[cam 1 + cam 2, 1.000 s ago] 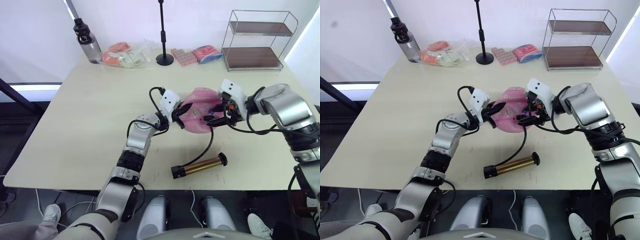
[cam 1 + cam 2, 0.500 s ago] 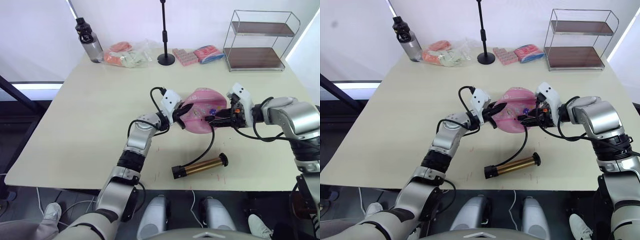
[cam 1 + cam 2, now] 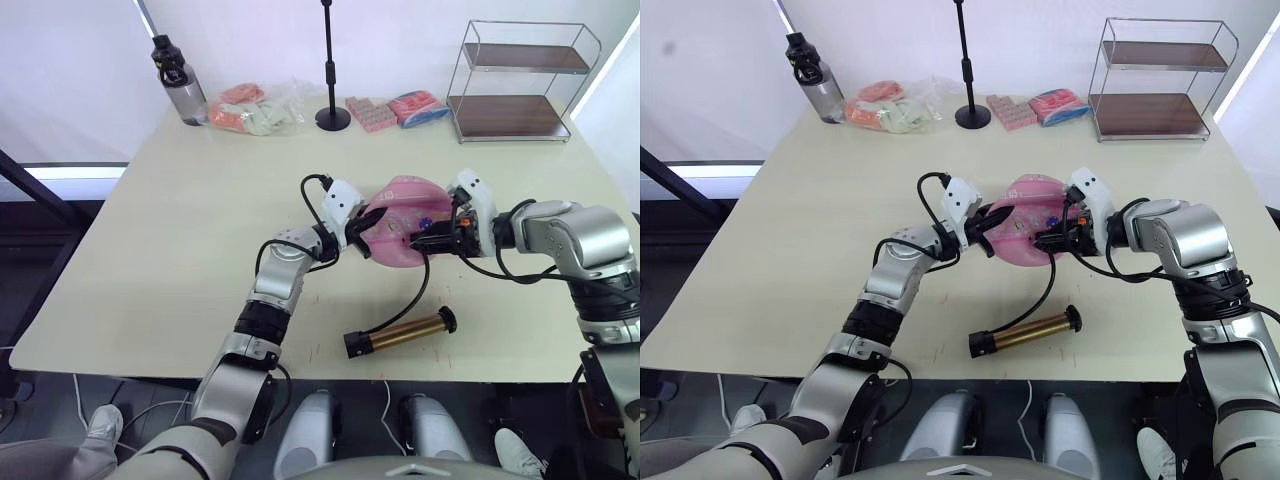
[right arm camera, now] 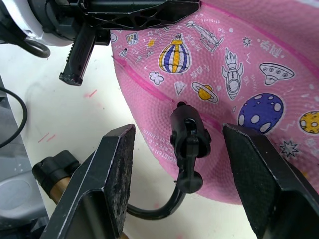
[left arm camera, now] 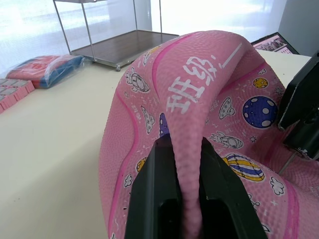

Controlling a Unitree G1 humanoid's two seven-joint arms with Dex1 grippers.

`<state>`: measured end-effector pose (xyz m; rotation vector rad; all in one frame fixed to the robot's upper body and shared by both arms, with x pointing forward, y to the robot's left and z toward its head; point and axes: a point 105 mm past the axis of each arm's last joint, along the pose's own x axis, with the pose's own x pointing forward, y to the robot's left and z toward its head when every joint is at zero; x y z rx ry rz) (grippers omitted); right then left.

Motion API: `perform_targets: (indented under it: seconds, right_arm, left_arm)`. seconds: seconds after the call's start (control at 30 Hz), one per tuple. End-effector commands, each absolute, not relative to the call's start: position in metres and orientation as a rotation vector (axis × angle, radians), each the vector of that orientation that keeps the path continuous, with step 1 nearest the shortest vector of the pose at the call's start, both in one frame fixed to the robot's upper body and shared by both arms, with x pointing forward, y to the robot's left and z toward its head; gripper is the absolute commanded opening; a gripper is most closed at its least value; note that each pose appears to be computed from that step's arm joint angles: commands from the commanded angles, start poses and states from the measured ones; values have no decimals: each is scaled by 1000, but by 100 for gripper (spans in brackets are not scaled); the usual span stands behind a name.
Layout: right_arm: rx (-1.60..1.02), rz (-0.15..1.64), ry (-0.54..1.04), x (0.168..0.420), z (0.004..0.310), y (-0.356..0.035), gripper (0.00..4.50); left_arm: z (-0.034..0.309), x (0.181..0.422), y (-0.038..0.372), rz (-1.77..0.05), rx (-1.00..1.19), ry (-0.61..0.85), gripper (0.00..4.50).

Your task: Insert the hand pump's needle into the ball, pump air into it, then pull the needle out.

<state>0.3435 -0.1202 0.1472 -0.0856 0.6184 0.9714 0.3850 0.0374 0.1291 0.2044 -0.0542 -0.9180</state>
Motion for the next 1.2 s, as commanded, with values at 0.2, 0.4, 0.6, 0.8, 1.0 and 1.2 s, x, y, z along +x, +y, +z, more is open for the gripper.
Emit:
perform_targets:
  seconds: [0.2, 0.4, 0.6, 0.8, 1.0, 1.2]
  right_arm:
    - [-82, 973, 571, 349, 159, -119, 291]
    - [-76, 972, 573, 350, 157, -119, 291]
    - [-77, 971, 576, 350, 155, -119, 31]
    - [-100, 988, 557, 349, 158, -117, 31]
    - [-318, 998, 526, 349, 164, -113, 31]
    - [-595, 997, 522, 348, 175, -106, 31]
  left_arm:
    - [114, 382, 37, -929, 207, -2, 0]
    - [114, 382, 38, -928, 207, -2, 0]
    - [114, 382, 38, -929, 206, -2, 0]
    - [113, 382, 38, -926, 206, 1, 0]
    - [112, 381, 38, -927, 203, 4, 0]
    - [111, 379, 36, -937, 210, 12, 0]
